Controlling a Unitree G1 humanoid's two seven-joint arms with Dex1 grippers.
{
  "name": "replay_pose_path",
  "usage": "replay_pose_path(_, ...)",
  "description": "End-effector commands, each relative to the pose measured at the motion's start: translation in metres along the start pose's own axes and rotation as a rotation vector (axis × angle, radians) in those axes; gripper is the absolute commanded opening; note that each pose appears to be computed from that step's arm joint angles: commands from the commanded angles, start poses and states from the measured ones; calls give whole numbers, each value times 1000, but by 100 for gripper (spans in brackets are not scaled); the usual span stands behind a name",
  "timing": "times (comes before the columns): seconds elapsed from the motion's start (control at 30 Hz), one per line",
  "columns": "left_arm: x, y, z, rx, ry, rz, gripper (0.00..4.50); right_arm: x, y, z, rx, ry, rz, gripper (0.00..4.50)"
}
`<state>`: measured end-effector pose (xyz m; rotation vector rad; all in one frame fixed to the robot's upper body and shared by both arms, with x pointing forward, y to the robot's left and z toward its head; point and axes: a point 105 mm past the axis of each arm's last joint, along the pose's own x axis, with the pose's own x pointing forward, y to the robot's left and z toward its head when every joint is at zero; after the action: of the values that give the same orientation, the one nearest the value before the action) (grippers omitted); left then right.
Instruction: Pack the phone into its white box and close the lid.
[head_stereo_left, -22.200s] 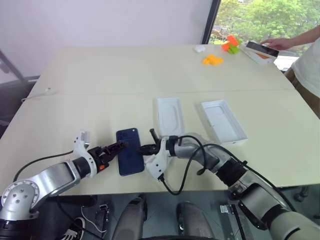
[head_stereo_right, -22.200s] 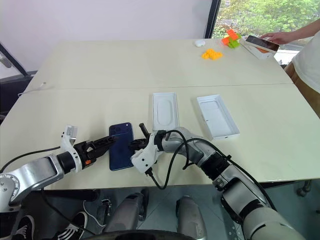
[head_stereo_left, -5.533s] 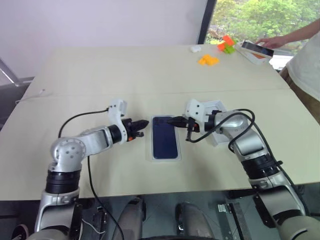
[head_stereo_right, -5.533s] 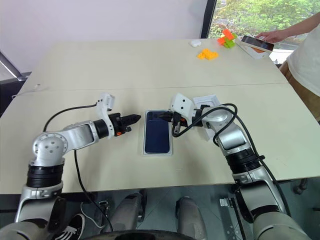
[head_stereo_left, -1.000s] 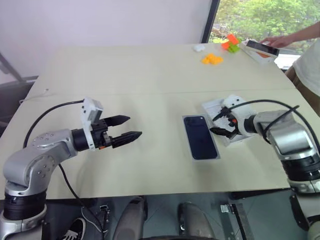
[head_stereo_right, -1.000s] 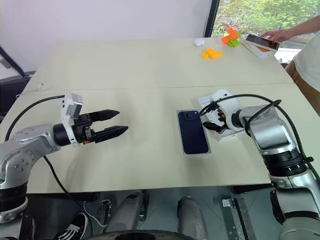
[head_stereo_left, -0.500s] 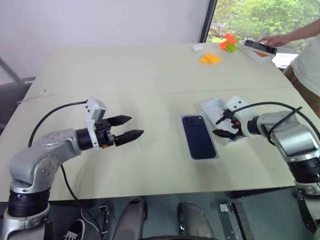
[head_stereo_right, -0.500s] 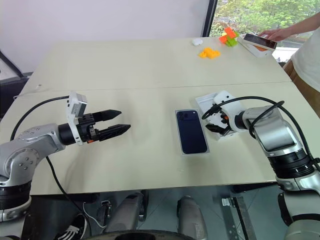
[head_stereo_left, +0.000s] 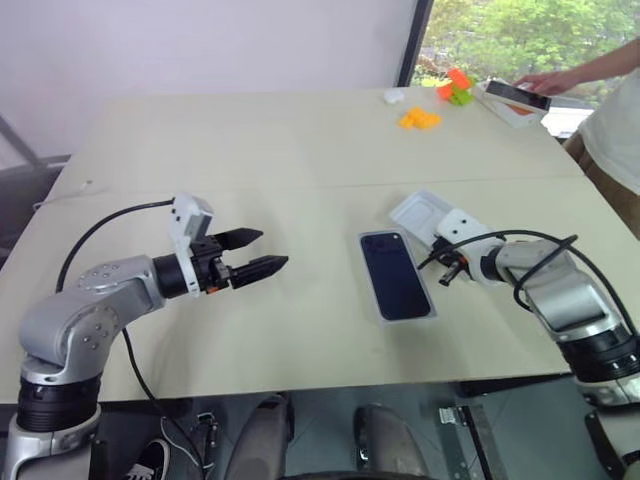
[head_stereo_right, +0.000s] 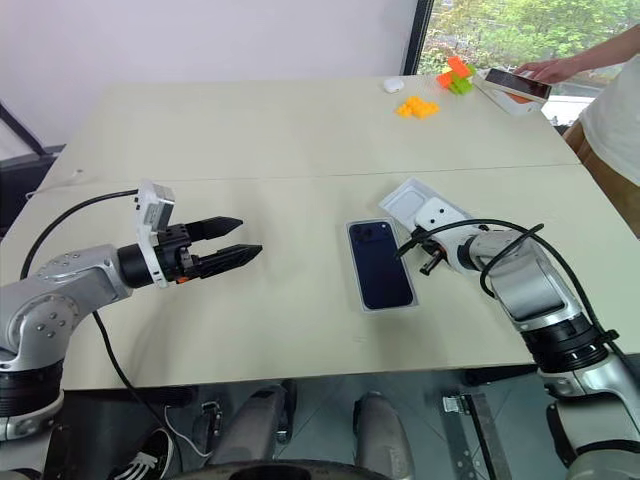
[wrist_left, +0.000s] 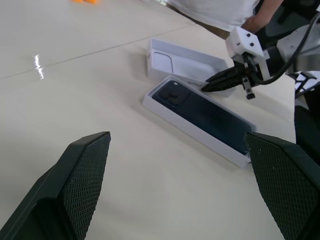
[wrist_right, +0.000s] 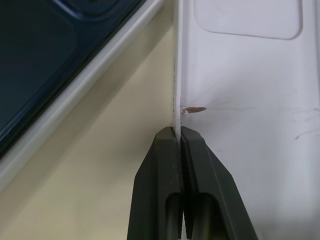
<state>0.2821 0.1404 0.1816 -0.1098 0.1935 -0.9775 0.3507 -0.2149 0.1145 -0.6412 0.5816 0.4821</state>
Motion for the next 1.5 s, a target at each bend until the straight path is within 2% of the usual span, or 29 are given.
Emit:
replay_pose_path(0.03,-1,-3,9,23,-27,-4,450,-8,-26,21,22,-66,-100,1)
replay_pose_path(0.13,-1,-2,8,16,-28,2,450,-16,-28,55,121,-191,-64,1)
replay_pose_path(0.23,0,1,8,22,-30,17,450,-31,-12,96,361,-349,132,1)
replay_pose_path(0.33,-1,3,8,6,-33,23,450,-48,6,122,548,-440,340,1)
replay_pose_path(0.53,-2,7,9,14,-41,46,450,-62,58,143,741,-522,790,1)
replay_pose_path(0.7,-1,7,7,-4,-48,50,450,-70,100,146,788,-515,1022,1)
replay_pose_path(0.8,0,5,6,-1,-49,52,450,-69,111,137,862,-467,1069,1)
replay_pose_path(1.0,3,0,0,4,-43,55,450,-65,132,117,1035,-364,1033,1)
replay_pose_path(1.27,15,-11,-15,-38,-31,11,450,-56,131,107,1159,-372,941,1)
replay_pose_path(1.37,24,-17,-26,-58,-22,-8,365,-53,134,101,1192,-356,911,0)
replay_pose_path(1.5,33,-16,-33,-112,-38,-6,167,-51,133,98,1220,-353,886,0)
